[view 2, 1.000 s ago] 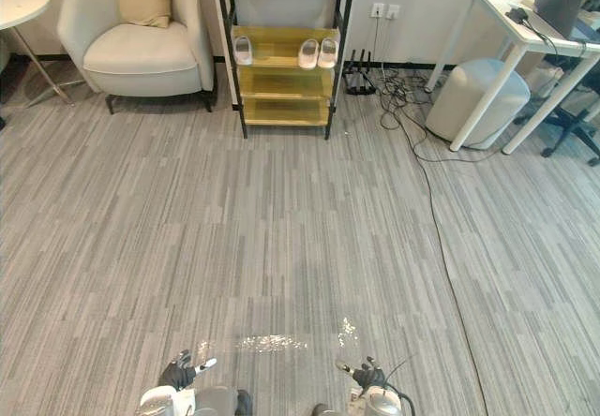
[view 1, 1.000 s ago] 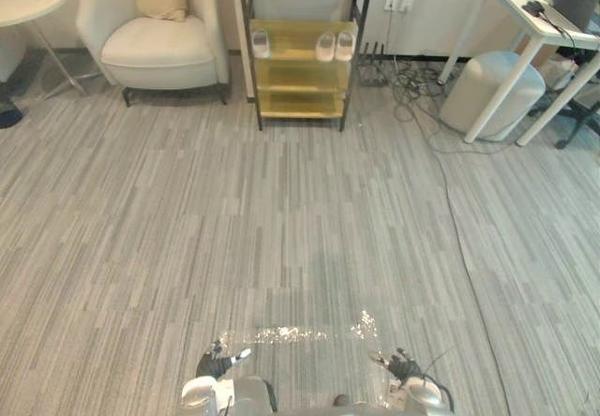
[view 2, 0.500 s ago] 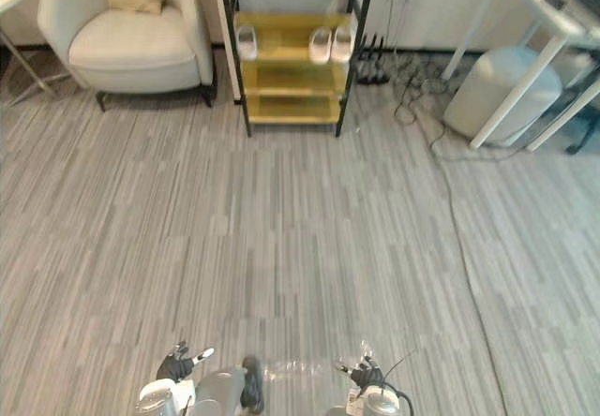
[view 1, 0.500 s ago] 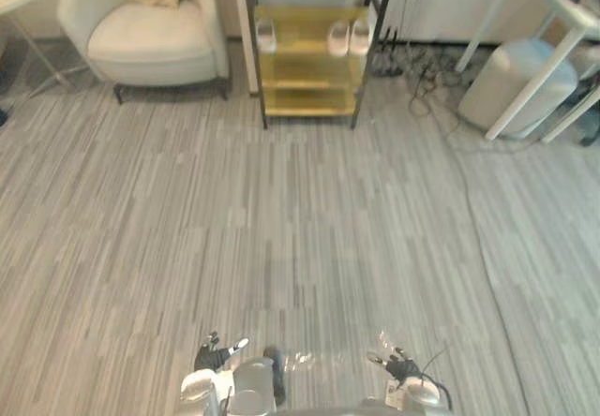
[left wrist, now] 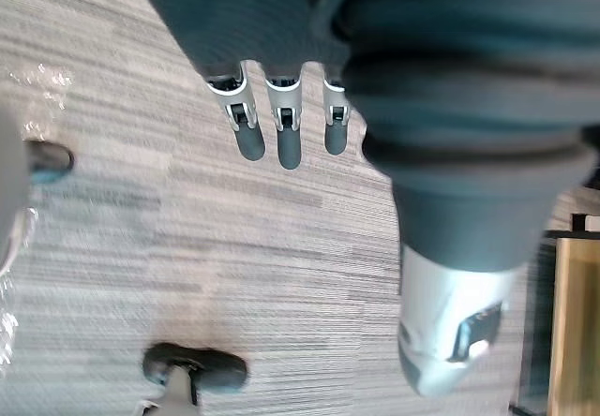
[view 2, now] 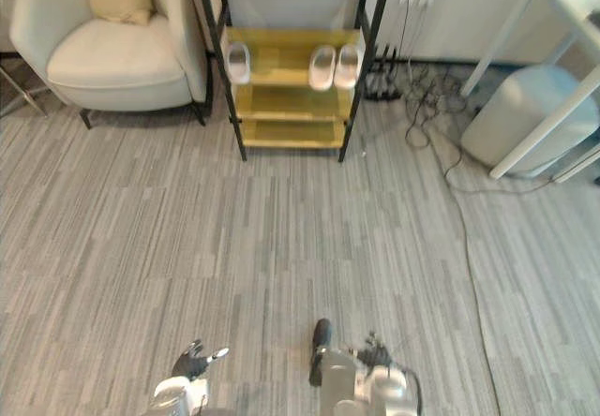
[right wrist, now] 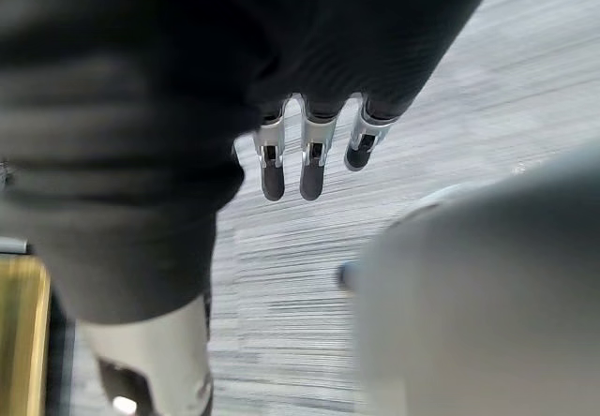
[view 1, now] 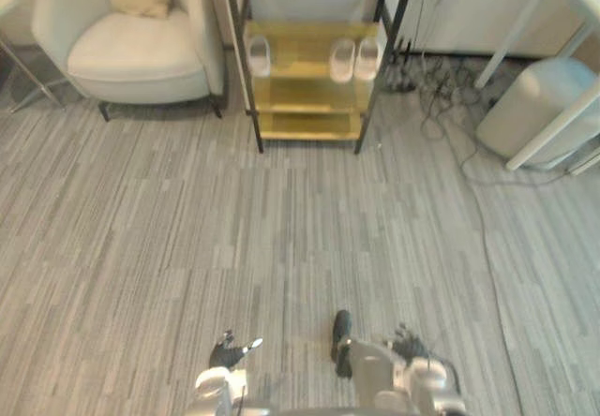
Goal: Organize the slippers on the shoe rack
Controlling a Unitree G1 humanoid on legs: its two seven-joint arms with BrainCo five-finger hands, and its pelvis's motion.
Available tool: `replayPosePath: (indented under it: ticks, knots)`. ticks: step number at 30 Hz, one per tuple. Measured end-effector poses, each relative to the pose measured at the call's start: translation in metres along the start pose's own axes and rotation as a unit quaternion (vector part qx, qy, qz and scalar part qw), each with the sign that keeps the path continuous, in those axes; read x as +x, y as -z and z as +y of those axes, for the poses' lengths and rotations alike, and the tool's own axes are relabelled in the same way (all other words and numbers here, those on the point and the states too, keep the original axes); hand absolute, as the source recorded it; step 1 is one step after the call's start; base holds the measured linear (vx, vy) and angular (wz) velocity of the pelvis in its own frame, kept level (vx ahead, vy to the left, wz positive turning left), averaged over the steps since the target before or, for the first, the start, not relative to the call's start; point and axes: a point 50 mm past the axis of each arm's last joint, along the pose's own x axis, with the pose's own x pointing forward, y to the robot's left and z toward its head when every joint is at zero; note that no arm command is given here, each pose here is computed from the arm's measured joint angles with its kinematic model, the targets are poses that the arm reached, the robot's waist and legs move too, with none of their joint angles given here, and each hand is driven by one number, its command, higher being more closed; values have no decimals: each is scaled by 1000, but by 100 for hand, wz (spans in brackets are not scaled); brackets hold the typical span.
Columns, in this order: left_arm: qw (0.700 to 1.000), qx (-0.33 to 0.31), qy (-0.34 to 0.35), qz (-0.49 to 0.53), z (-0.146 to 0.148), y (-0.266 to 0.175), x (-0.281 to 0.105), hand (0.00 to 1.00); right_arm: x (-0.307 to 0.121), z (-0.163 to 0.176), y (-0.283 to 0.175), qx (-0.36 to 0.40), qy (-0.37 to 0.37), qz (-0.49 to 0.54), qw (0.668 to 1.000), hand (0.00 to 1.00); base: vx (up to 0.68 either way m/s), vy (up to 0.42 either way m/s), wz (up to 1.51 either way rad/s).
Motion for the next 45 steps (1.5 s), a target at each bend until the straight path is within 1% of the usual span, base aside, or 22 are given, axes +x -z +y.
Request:
replayPosePath:
  ticks: [1,4,9,12,13,15,19,21,24,28,32,35,40,43,45]
  knots:
    - [1000,0,2,-6,-1,-4,1,0,-2,6,5,3,-6,6,1000,0,309,-106,27]
    - [1000,1,0,-26,1,-14,2,0,-2,10,4,5,-3,5,1000,0,521,-98,8]
    - [999,-12,-12,-52,9,-27,3,0,1,16,-7,9,-6,-6,1000,0,444,95,-13]
    - [999,-14,-14,-37,9,-16,0,0,2,11,-6,8,2,-4,1000,0,563,278,-37]
    - [999,-10,-24,-42,16,-21,2,0,1,21,-7,12,-11,-5,1000,0,406,169,17]
    - [998,-15,-30,-44,21,-25,3,0,2,28,-10,16,-18,-8,1000,0,414,158,27]
    - [999,-12,-35,-29,25,-16,3,0,1,38,-14,8,-38,-19,999,0,427,220,-25]
    - [999,14,-30,-17,26,-12,2,0,-2,35,-3,5,-37,-3,999,0,357,169,-15]
    - [999,16,-32,-11,29,-6,1,0,-7,31,13,4,-32,19,999,0,327,56,-2]
    - [1000,12,-24,-14,21,-8,2,0,-2,28,6,-1,-30,13,999,0,393,-66,9]
    - [999,18,-30,1,26,2,-1,0,-4,22,11,-1,-24,19,1000,0,464,-212,45]
    - [1000,13,-16,20,11,12,-3,0,-2,11,9,0,-10,17,1000,0,576,-334,58]
    - [1000,19,-15,12,12,8,-2,0,-4,9,17,5,-4,29,1000,0,392,-172,17]
    - [1000,16,-18,4,14,5,-2,0,-3,4,15,5,7,27,1000,0,288,47,-26]
    - [1000,20,-18,2,13,3,-1,0,-3,8,15,10,3,26,1000,0,249,181,-47]
